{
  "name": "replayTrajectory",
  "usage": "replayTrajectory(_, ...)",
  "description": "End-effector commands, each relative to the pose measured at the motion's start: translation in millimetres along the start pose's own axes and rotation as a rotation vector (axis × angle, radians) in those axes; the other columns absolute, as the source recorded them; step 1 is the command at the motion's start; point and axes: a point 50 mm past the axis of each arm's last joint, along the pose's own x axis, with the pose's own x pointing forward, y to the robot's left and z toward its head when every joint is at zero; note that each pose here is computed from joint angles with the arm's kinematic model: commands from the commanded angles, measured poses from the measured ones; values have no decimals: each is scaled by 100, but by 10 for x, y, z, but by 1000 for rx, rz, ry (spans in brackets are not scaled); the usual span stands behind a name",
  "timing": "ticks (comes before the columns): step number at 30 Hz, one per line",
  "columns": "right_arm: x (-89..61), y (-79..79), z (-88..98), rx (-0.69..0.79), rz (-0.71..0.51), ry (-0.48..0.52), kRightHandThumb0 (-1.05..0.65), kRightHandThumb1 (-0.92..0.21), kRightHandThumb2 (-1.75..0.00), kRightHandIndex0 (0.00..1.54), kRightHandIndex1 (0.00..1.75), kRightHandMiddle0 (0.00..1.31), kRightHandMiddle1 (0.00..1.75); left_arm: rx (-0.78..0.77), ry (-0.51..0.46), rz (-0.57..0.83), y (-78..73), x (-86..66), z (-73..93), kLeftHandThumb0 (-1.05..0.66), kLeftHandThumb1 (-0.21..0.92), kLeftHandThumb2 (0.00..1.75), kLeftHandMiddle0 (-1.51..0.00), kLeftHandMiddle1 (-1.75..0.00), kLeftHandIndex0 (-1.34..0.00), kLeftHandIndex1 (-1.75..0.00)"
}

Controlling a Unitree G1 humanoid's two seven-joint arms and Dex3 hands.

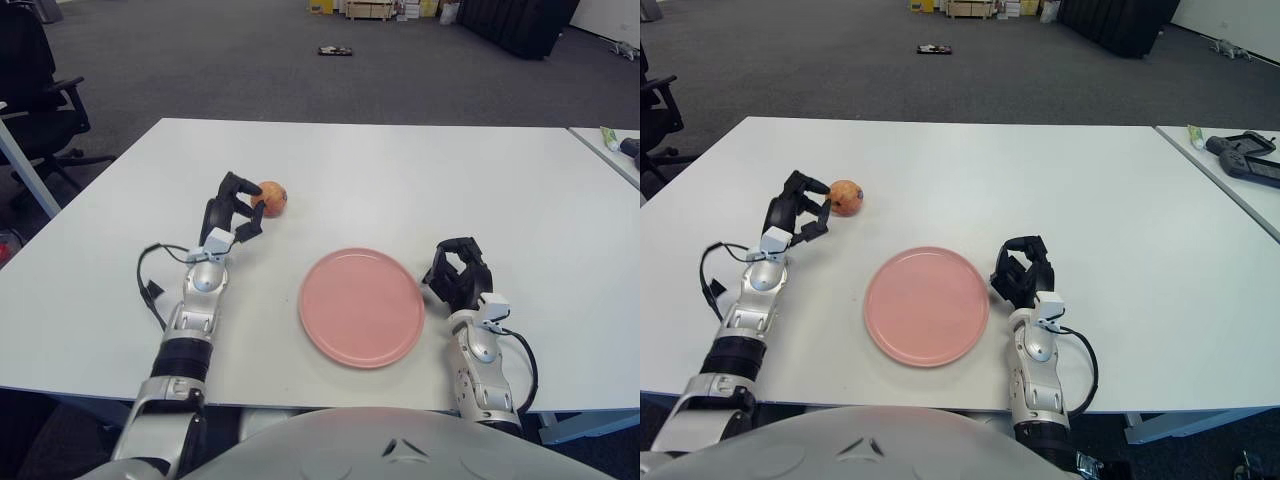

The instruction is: Put the apple into the plate.

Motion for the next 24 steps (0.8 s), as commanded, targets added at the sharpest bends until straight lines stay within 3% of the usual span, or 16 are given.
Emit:
replayTrajectory(1,-17,14,-108,30,-19,63,-40,-60,-96,93,175,40,175,212,-41,-90,38,125,-17,-70,68,74,-8,-101,-3,-120)
replayTrajectory(2,-17,14,-108,31,-19,63,-40,-60,-97,93,175,40,175,242,-43,-103,39,142,-25,-77,71,68,-5,-83,-2,-104)
replayTrajectory(5,-16,12,-109,34,-20,64,-40,-60,-97,93,175,40,175,362,-62,-137,40,201,-40,-89,77,54,-2,-50,-1,-72)
replayTrajectory(7,-18,11,-107,36,-21,64,-40,-60,-97,93,175,40,175,488,-93,-170,40,246,-42,-94,80,48,-1,-36,0,-57)
replayTrajectory(10,-20,10,-105,34,-23,61,-40,-60,-97,93,175,40,175,602,-135,-200,39,288,-33,-102,84,37,0,-9,0,-20)
replayTrajectory(15,-21,2,-104,24,-26,58,-40,-60,-97,93,175,40,175,654,-178,-231,28,375,45,-104,83,31,0,-1,0,-3)
replayTrajectory(24,-19,-10,-107,10,-23,58,-40,-59,-99,95,175,41,175,641,-222,-266,-5,477,108,-105,81,24,0,0,0,0)
